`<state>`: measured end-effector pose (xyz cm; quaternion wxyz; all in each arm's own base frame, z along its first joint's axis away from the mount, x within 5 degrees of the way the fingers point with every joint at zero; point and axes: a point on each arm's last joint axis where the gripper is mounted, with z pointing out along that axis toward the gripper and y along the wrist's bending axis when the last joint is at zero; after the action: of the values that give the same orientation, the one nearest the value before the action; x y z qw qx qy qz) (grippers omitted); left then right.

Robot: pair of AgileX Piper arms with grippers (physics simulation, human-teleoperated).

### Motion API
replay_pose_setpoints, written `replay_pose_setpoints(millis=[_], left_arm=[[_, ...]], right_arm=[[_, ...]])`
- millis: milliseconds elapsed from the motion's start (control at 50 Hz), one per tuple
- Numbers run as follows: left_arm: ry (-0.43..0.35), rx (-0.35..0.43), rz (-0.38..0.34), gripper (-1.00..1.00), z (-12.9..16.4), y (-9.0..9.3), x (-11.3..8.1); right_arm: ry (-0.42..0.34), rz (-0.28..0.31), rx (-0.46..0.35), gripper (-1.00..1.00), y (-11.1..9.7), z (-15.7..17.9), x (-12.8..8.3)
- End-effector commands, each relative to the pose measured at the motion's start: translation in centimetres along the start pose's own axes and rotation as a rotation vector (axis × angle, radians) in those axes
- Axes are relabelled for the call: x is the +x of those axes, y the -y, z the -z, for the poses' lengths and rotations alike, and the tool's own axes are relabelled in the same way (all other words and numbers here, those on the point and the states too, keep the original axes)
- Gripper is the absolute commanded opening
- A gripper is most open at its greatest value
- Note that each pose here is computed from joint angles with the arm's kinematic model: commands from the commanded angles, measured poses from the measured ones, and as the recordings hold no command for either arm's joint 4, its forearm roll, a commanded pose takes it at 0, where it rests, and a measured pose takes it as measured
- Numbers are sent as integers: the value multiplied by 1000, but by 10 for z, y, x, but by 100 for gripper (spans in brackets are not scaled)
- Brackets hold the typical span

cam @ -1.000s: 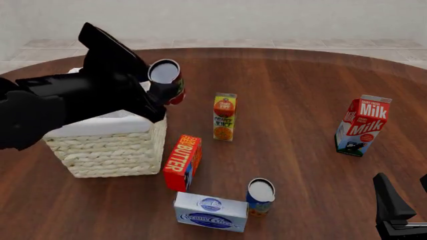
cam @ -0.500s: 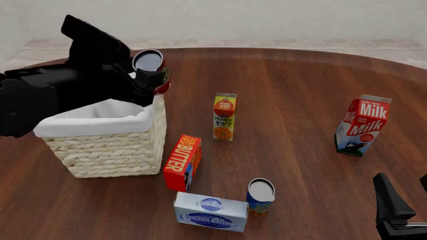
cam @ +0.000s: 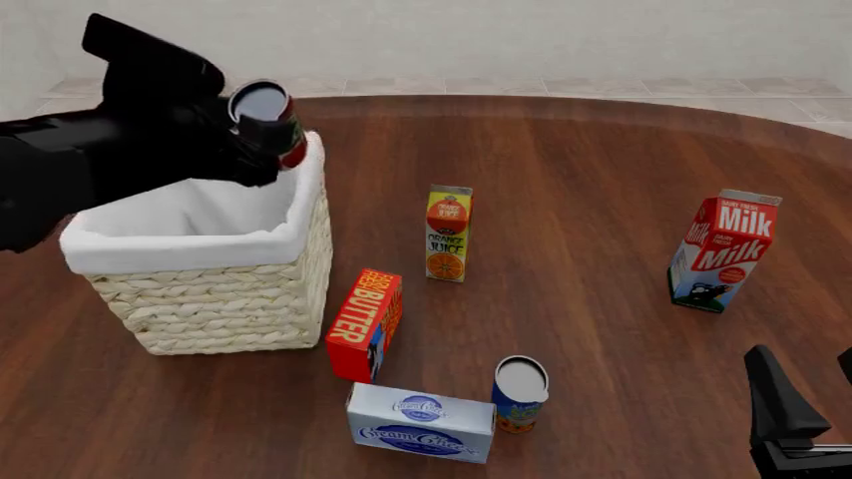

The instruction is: Pick up the tomato sauce, and put it in the basket.

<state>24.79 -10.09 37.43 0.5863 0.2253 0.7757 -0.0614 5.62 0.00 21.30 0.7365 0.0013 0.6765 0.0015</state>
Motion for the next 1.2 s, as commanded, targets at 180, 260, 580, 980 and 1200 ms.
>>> replay_pose_setpoints(millis=[180, 260, 580, 980, 1200], left_arm=[[10, -87, 20, -100, 3, -24, -3], [9, -104, 23, -100, 3, -29, -2], [-13, -162, 35, -100, -2, -45, 10], [-104, -190, -27, -100, -5, -59, 17], [-154, -197, -69, -100, -1, -67, 9]], right_arm=[[0, 2, 1, 100, 0, 0, 0], [0, 2, 1, 100, 0, 0, 0], [0, 1, 0, 100, 0, 0, 0], [1, 2, 1, 100, 0, 0, 0], [0, 2, 1, 100, 0, 0, 0]])
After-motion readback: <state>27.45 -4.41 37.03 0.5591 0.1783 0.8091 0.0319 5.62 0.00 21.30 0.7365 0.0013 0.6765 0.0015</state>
